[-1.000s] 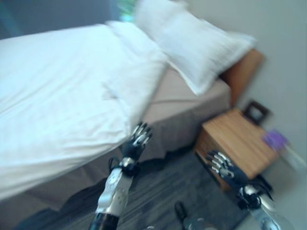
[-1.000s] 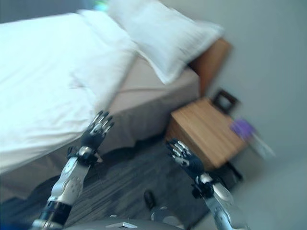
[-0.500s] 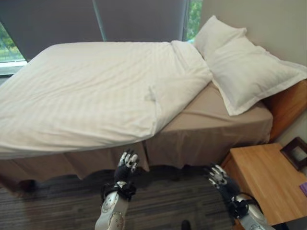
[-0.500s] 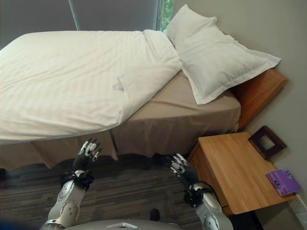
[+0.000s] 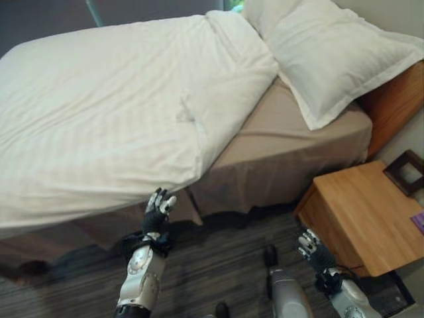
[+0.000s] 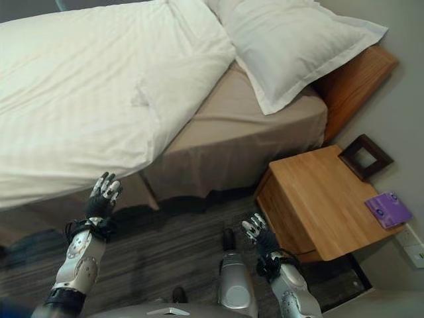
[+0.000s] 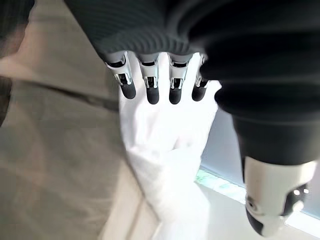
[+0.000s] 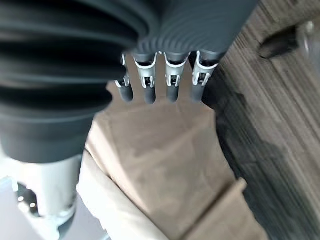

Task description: Making the bed.

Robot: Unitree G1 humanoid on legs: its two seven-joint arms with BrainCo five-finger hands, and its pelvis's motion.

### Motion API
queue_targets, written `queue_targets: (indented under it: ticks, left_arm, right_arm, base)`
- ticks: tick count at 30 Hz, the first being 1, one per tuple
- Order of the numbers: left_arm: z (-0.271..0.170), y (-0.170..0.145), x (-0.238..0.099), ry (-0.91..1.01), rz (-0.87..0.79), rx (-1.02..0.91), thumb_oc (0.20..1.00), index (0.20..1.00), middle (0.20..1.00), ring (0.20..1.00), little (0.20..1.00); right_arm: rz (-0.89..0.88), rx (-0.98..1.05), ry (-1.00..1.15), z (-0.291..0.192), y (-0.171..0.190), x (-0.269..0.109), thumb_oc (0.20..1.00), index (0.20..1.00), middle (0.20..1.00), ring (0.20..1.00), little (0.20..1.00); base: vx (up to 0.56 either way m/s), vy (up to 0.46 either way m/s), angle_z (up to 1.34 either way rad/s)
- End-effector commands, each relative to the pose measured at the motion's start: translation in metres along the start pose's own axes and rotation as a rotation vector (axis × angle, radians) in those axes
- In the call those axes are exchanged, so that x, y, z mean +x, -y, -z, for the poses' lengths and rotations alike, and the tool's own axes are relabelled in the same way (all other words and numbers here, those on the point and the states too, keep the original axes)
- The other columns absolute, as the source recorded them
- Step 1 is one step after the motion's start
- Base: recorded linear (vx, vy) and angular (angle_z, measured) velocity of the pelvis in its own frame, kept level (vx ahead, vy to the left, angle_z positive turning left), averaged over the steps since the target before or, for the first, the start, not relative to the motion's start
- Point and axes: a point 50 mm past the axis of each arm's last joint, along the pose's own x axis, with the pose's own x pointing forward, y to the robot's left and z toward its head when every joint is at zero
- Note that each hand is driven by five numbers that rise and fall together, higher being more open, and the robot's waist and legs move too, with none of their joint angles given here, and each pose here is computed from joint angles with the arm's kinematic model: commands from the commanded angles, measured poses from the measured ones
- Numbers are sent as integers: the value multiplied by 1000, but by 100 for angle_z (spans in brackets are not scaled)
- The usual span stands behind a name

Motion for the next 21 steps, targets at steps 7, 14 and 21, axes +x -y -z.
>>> queue_targets:
  ticks: [7, 14, 21]
  left_arm:
    - [-89, 52, 30, 353, 235, 104, 1000, 1000, 1000, 1000, 1000]
    - [-144, 41, 31, 577, 166, 211, 1000, 1000, 1000, 1000, 1000]
    - [-165, 12, 56, 545, -31, 530, 1000, 1000, 1000, 1000, 1000]
  right_arm:
    - [-30, -95, 274, -85, 7, 23, 1000, 1000, 1000, 1000, 1000]
    - [-7, -89, 216, -66, 20, 10, 1000, 1000, 1000, 1000, 1000]
    - [-18, -33, 77, -21, 20, -8, 1000, 1000, 1000, 1000, 1000]
  base:
    - [494, -314, 36]
    - [372, 32, 1]
    - [227, 66, -16]
